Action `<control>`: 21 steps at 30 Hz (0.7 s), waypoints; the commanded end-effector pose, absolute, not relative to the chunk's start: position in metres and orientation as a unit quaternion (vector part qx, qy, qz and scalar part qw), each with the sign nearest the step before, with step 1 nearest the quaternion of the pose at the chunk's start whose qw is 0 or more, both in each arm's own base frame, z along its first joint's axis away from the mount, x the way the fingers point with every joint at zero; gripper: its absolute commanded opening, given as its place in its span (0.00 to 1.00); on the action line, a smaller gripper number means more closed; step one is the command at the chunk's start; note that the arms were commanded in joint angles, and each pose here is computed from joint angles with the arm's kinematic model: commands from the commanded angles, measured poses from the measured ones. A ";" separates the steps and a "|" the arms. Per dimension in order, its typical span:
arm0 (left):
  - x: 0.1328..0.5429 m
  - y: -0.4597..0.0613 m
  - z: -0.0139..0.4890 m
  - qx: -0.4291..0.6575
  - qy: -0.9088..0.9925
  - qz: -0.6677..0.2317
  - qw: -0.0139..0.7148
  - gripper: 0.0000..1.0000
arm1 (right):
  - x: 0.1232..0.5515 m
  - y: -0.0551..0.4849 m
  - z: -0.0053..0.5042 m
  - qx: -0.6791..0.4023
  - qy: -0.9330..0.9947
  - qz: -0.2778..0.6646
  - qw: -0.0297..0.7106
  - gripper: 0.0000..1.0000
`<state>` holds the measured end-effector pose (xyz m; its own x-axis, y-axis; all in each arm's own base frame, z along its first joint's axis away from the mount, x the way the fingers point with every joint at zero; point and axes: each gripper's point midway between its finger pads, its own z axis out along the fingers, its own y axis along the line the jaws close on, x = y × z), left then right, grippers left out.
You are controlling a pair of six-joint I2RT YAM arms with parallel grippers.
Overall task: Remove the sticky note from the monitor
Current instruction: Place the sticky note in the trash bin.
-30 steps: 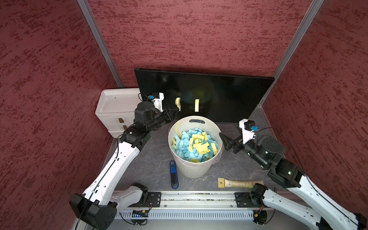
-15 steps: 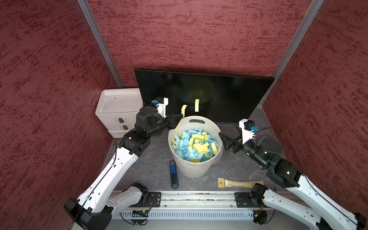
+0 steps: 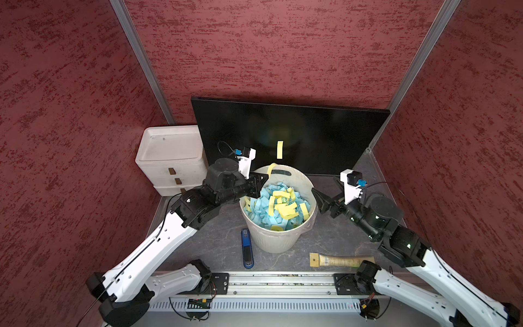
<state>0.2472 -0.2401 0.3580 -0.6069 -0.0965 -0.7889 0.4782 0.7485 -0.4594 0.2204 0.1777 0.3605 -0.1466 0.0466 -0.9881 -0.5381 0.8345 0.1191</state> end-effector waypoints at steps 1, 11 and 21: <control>0.249 -0.239 0.347 0.137 0.847 -0.277 0.433 0.01 | 0.222 0.176 0.367 -0.162 0.712 0.230 0.643 0.99; 0.257 -0.249 0.335 0.150 0.858 -0.255 0.421 0.18 | 0.223 0.177 0.368 -0.162 0.713 0.230 0.643 0.98; 0.262 -0.247 0.342 0.143 0.854 -0.259 0.428 0.45 | 0.223 0.177 0.369 -0.164 0.712 0.227 0.644 0.98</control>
<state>0.2580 -0.2491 0.3266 -0.6205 0.0424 -0.7831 0.4601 0.8283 -0.3198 0.2231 0.1791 0.3591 -0.1486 0.0425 -0.9880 -0.5331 0.8380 0.1162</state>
